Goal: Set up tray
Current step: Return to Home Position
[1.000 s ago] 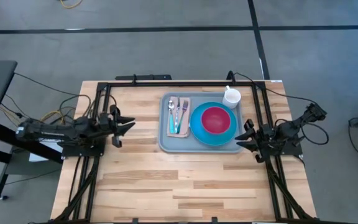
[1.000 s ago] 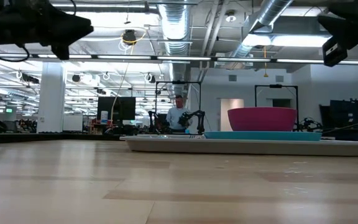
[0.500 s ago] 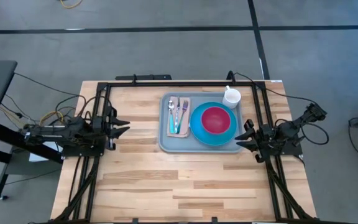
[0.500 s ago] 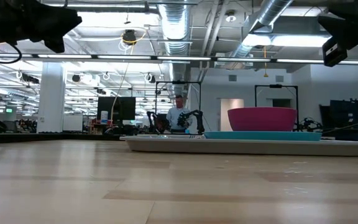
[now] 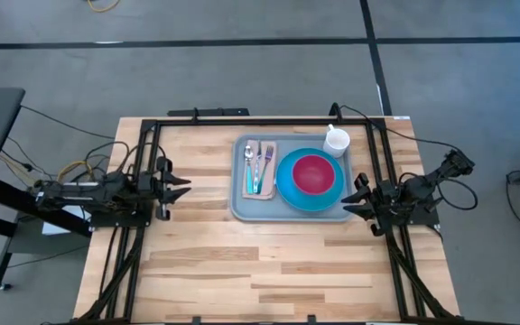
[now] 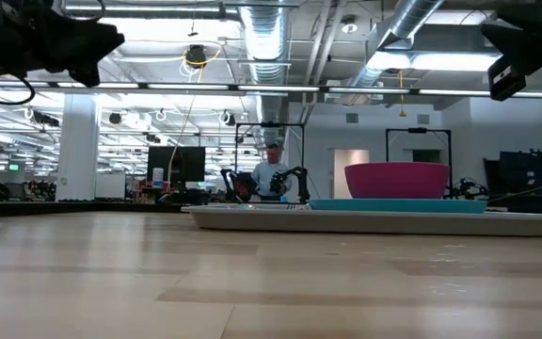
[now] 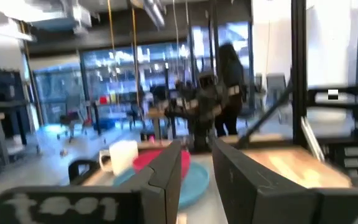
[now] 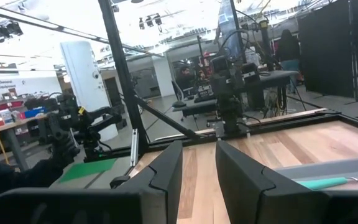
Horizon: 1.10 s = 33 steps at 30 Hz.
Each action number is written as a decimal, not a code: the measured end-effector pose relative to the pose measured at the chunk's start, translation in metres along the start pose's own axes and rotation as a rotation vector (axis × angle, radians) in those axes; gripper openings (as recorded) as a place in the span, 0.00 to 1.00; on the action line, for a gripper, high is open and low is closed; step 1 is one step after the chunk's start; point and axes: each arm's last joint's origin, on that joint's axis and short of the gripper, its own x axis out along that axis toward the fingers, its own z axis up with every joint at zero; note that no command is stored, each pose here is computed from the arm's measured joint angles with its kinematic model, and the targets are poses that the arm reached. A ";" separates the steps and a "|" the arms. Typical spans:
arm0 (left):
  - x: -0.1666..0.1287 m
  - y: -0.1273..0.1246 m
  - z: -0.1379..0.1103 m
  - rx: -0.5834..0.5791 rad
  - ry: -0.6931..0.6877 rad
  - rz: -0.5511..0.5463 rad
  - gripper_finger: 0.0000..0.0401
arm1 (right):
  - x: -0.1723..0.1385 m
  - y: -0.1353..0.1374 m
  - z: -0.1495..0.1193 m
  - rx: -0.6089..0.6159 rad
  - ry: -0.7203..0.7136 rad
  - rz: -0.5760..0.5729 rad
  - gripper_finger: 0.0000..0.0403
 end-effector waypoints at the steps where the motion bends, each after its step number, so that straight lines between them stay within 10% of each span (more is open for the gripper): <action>1: 0.000 0.000 -0.003 0.002 0.027 -0.003 0.20 | 0.000 0.000 0.000 0.000 0.000 0.000 0.23; 10: -0.001 -0.004 -0.023 -0.085 0.239 -0.052 0.20 | 0.000 0.000 0.000 0.000 -0.001 0.000 0.23; 33: 0.000 -0.004 -0.026 -0.098 0.269 -0.061 0.20 | 0.000 0.000 0.000 0.000 -0.001 0.000 0.23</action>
